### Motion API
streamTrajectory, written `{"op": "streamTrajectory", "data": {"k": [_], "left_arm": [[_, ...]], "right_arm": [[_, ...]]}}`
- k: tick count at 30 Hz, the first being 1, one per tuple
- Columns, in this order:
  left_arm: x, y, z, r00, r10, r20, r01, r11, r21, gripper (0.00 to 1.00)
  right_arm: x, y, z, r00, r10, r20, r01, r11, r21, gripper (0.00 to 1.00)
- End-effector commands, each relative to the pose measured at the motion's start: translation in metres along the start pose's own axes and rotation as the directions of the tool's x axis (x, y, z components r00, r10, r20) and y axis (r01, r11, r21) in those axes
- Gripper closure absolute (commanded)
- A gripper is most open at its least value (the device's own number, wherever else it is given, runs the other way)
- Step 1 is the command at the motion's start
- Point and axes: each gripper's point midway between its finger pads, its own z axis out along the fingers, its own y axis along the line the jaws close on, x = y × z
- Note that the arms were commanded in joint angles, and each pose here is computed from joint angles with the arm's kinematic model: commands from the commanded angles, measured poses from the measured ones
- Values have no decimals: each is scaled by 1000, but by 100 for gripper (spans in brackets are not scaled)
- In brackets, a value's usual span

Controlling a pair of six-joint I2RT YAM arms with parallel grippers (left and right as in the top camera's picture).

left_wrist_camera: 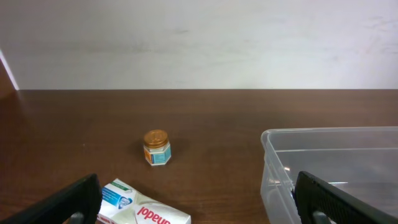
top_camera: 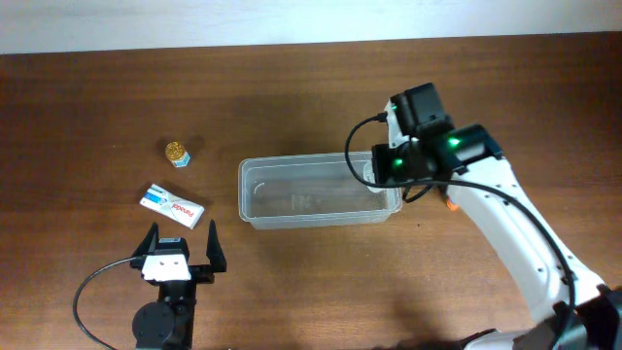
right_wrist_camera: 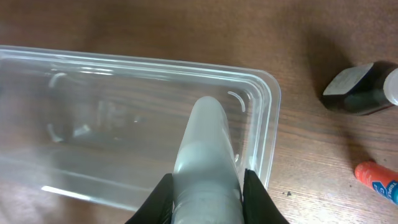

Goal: Pack container
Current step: 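Carry white bottle into the clear container and release it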

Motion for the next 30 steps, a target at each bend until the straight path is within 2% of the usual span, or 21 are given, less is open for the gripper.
{"op": "streamTrajectory", "data": {"k": [1, 6, 14, 30], "left_arm": [[2, 1, 0, 1000, 19, -7, -19, 1000, -4, 1], [2, 1, 0, 1000, 19, -7, -19, 1000, -4, 1], [2, 1, 0, 1000, 19, -7, -19, 1000, -4, 1], [2, 1, 0, 1000, 19, -7, -19, 1000, -4, 1]], "right_arm": [[-12, 0, -2, 998, 9, 56, -14, 997, 76, 84], [-15, -2, 8, 997, 24, 72, -34, 989, 144, 84], [-10, -5, 23, 995, 95, 42, -100, 982, 161, 83], [-13, -5, 43, 993, 117, 32, -121, 979, 167, 83]]}}
